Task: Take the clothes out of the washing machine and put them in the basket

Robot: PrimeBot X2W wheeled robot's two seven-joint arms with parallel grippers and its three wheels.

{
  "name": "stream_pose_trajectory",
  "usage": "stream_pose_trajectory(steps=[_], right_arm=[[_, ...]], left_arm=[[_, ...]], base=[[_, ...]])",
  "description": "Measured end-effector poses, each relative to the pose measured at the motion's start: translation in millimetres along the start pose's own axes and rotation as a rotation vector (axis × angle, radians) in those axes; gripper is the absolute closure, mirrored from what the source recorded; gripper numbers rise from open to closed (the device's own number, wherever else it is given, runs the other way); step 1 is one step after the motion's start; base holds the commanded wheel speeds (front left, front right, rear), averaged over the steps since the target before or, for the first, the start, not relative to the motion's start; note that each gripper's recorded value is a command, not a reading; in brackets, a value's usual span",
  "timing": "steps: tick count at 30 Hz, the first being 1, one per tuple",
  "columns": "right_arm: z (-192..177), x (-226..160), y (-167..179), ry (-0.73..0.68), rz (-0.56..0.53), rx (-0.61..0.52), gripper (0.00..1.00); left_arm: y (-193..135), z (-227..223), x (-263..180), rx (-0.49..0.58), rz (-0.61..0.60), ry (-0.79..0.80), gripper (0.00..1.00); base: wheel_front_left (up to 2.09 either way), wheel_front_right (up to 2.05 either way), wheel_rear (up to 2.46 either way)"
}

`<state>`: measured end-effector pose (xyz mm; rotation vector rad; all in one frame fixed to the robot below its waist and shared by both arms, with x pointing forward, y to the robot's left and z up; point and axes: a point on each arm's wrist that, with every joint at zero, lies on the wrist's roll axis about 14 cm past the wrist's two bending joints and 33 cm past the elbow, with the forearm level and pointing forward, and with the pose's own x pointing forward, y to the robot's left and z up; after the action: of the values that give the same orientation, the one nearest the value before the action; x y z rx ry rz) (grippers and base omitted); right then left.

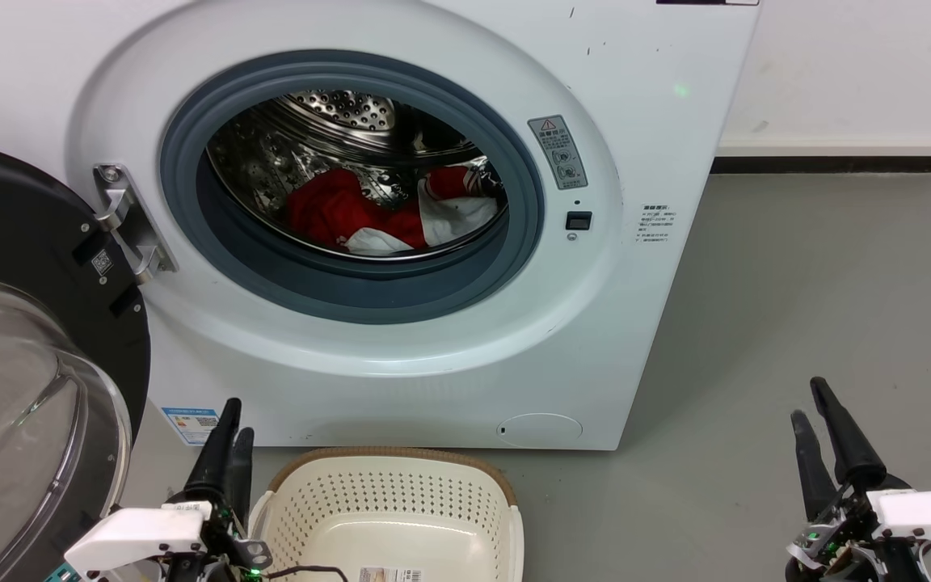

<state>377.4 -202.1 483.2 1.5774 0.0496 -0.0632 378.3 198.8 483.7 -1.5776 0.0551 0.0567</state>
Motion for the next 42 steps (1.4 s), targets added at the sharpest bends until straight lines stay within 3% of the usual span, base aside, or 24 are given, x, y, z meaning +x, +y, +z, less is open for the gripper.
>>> stream_pose_trajectory(steps=[6, 32, 42], right_arm=[[7, -2, 1, -0.037, 0.000, -0.072, 0.00], [-2, -8, 39, -0.066, 0.113, -0.669, 0.00], [-4, -13, 45, -0.084, 0.138, -0.841, 0.00]], left_arm=[[-5, 4, 0, 0.065, -0.012, -0.032, 0.00], [-23, -4, -2, 0.568, 0.002, -0.073, 0.00], [-26, -9, -4, 0.752, 0.005, -0.089, 0.00]], base=[[0.00, 0.00, 0.00], [0.00, 0.00, 0.00], [0.00, 0.00, 0.00]])
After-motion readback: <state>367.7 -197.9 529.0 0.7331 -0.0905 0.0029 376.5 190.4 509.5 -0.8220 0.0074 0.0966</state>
